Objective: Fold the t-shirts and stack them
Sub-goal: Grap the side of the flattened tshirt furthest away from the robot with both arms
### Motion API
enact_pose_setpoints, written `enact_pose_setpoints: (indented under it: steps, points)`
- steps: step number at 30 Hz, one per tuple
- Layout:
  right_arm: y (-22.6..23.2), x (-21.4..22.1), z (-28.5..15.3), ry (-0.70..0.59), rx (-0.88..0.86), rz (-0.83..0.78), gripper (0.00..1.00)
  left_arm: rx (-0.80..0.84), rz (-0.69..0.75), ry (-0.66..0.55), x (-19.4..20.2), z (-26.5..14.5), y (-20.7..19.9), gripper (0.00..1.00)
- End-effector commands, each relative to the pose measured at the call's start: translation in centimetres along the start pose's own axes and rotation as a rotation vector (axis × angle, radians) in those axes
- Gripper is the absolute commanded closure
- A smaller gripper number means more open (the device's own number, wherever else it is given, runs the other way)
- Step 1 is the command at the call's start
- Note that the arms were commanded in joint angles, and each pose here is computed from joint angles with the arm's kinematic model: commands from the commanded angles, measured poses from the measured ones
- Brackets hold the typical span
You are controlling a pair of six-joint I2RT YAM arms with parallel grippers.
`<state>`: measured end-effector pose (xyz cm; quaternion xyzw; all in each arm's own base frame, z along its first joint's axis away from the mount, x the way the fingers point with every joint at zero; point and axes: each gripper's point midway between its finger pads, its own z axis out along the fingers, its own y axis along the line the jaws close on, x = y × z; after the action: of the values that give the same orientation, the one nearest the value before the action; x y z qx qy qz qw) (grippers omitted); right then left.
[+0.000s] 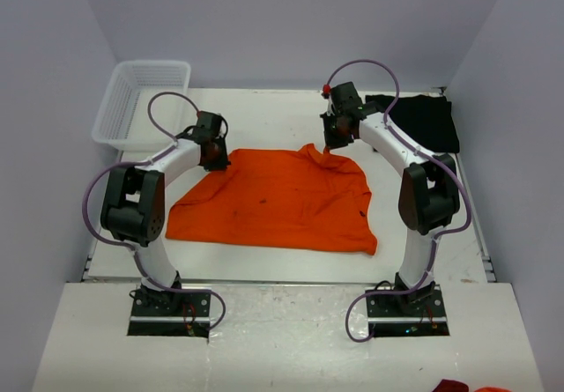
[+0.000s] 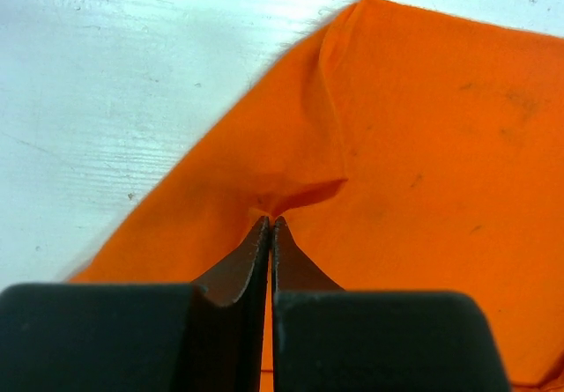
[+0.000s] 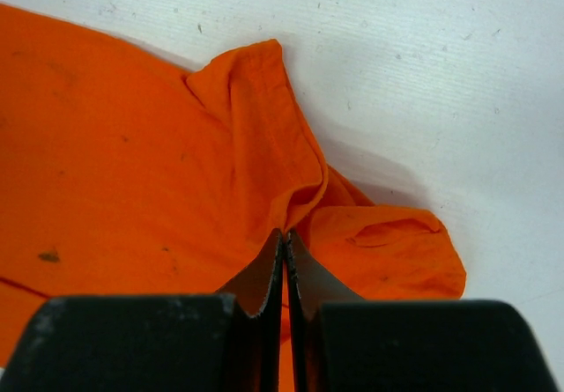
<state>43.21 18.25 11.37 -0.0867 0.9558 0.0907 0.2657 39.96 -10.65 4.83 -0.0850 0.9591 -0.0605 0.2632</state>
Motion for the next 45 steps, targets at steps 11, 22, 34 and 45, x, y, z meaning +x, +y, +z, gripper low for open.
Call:
enact_pose_setpoints:
  steps: [11, 22, 34, 45]
  points:
    - [-2.8, -4.0, -3.5, -0.135, 0.133, 0.013, 1.0, -0.153, 0.013, -0.14, -7.6, -4.9, 1.8, 1.0]
    - [-6.8, -5.8, -4.1, -0.158, 0.184, 0.025, 1.0, -0.314, 0.002, -0.176, -12.9, -4.5, 5.5, 1.0]
    - [-8.8, -8.7, -2.9, -0.2, 0.165, 0.034, 1.0, -0.372, -0.028, -0.182, -12.9, -2.2, 9.2, 1.0]
    - [-8.3, -10.5, -2.9, -0.219, 0.135, 0.023, 1.0, -0.331, -0.01, -0.233, -14.8, -1.1, 8.6, 1.0]
